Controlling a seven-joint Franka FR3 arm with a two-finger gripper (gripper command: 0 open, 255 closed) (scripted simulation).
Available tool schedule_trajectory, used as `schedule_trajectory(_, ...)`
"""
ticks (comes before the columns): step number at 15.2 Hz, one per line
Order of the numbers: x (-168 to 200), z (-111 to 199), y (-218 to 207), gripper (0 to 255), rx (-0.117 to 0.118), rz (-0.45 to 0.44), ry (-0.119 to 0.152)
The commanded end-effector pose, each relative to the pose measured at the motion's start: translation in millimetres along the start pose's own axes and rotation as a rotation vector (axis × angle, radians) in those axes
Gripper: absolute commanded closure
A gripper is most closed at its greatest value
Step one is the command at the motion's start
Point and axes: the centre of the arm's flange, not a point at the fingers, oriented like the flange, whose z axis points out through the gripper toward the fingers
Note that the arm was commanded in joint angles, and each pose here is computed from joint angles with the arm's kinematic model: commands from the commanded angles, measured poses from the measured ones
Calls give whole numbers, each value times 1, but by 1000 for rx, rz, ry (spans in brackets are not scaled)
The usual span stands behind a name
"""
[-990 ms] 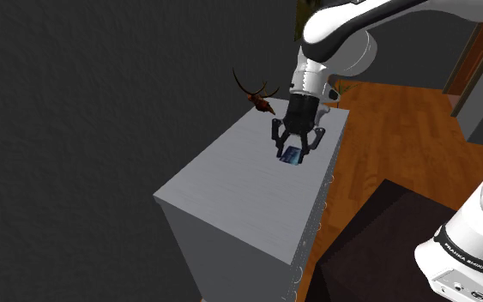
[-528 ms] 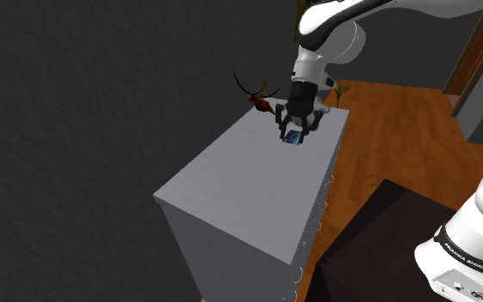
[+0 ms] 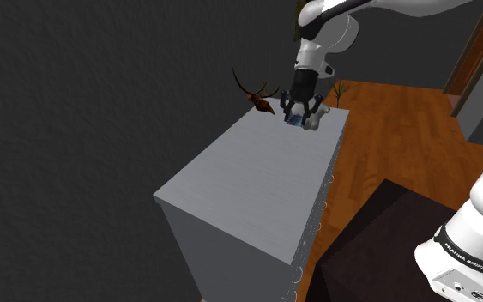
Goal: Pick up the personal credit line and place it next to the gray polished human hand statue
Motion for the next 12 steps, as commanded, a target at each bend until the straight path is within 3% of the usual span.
schedule_trajectory(1,22,-12,-8,255,0,0,0)
schedule_trajectory(12,139,-90,-46,255,0,0,0)
